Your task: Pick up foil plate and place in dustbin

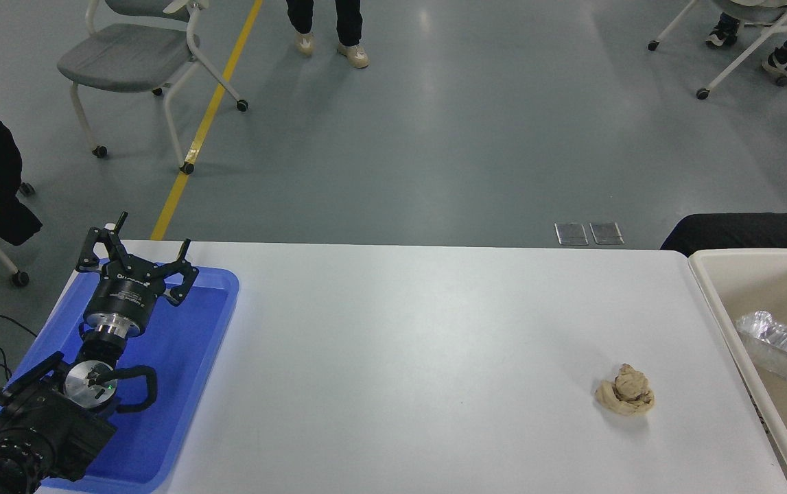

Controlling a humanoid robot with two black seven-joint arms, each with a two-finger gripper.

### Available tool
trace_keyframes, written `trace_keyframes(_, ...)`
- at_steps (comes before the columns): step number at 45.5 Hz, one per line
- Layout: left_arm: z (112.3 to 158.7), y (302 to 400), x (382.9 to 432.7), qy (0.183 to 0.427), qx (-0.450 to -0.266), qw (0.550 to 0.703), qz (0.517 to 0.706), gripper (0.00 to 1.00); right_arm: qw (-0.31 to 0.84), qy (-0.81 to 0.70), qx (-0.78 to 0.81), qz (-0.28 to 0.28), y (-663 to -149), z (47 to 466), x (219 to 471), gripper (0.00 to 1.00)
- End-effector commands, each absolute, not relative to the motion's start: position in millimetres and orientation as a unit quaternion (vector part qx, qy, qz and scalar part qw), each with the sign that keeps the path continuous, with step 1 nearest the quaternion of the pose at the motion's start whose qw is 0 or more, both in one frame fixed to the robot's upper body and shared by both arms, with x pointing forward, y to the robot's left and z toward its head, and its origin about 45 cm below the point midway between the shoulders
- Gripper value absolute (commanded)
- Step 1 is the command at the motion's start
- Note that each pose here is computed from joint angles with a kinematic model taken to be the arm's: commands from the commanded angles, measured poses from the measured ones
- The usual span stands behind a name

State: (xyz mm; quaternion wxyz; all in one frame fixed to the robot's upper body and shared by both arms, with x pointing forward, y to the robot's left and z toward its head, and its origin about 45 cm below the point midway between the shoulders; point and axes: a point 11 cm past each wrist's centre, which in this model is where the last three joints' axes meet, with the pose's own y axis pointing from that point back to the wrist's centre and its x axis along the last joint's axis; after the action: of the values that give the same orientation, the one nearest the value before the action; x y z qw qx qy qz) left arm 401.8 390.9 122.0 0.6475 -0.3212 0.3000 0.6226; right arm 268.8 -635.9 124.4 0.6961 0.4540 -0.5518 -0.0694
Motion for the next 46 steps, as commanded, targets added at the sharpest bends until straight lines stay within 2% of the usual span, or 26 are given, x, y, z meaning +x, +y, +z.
trace_keyframes(1,121.9,391.0,401.7,0.3,-0.321,0.647,0.623,1.0,0.685,-0.548,0.474,-0.075,-621,117,277,1.0)
trace_keyframes(5,122.7,389.3,402.7,0.3,-0.322,0.648,0.621,1.0,0.674,-0.533,0.508,-0.066,-601,119,298,1.0)
trace_keyframes(7,122.7,389.3,402.7,0.3,-0.322,0.648,0.621,1.0,0.67,-0.528,0.519,-0.051,-599,137,312,1.0)
trace_keyframes(11,122.7,389.3,402.7,0.3,-0.322,0.648,0.621,1.0,0.68,-0.504,0.532,-0.022,-599,168,323,1.0)
trace_keyframes(22,122.1,387.7,402.9,0.302,-0.323,0.649,0.62,1.0,0.703,-0.363,0.605,0.084,-525,244,367,1.0)
trace_keyframes(29,122.1,387.7,402.9,0.302,-0.323,0.649,0.62,1.0,0.707,-0.272,0.641,0.123,-462,280,386,1.0)
trace_keyframes(46,121.3,391.2,401.2,0.3,-0.321,0.647,0.623,1.0,0.707,-0.053,0.696,0.115,-316,312,392,1.0)
